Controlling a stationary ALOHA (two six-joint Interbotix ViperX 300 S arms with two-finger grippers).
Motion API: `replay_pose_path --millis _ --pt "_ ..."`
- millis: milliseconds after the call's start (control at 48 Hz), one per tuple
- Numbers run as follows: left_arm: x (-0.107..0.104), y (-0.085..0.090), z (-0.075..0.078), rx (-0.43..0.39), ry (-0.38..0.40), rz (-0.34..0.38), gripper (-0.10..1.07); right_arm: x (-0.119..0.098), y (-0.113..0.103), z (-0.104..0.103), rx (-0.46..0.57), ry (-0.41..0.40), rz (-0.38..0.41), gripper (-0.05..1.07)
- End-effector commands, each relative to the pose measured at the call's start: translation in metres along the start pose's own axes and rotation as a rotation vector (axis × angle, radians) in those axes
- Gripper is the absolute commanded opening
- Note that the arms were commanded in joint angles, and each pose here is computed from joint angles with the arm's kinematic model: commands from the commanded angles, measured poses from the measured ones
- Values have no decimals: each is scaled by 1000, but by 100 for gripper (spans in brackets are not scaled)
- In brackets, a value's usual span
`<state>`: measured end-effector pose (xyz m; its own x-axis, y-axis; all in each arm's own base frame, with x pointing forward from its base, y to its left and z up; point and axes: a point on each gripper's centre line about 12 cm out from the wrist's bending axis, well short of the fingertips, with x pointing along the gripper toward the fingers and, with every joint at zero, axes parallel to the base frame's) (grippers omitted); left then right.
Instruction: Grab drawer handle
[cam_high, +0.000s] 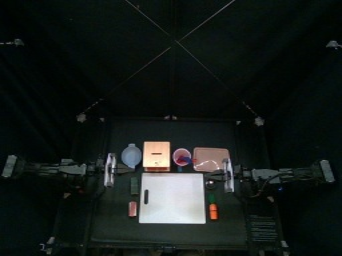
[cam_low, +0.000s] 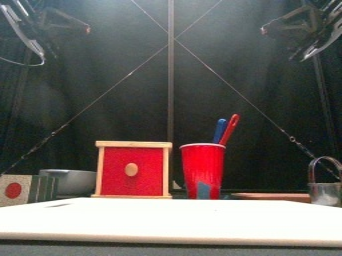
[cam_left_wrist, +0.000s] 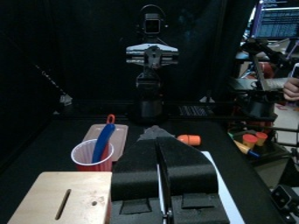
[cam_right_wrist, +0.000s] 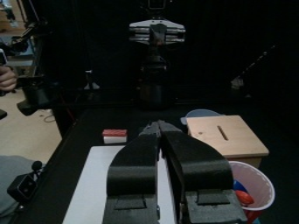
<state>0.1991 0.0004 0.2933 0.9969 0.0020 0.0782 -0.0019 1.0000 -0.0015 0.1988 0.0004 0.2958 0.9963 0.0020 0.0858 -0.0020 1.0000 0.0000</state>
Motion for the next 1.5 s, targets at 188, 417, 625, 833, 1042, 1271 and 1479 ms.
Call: replay_pose_path --millis 188,417,625,833,1042,1271,1479 --pt "28 3 -33 -92 101 33 6 57 2 -13 -59 136 23 2" --pt "54 18 -77 -345 148 226 6 143 -4 -29 -148 204 40 3" --pt "68 7 -104 -521 192 335 6 205 -40 -49 -163 216 -27 3" --pt "68 5 -132 -704 258 458 8 240 -82 -73 -139 247 -115 3" --pt "69 5 -154 -806 296 524 14 264 -114 -100 -136 286 -164 3" --pt "77 3 -165 -859 304 543 23 275 -131 -119 -134 332 -188 3" --pt "85 3 -174 -885 314 569 34 273 -134 -141 -136 399 -186 3"
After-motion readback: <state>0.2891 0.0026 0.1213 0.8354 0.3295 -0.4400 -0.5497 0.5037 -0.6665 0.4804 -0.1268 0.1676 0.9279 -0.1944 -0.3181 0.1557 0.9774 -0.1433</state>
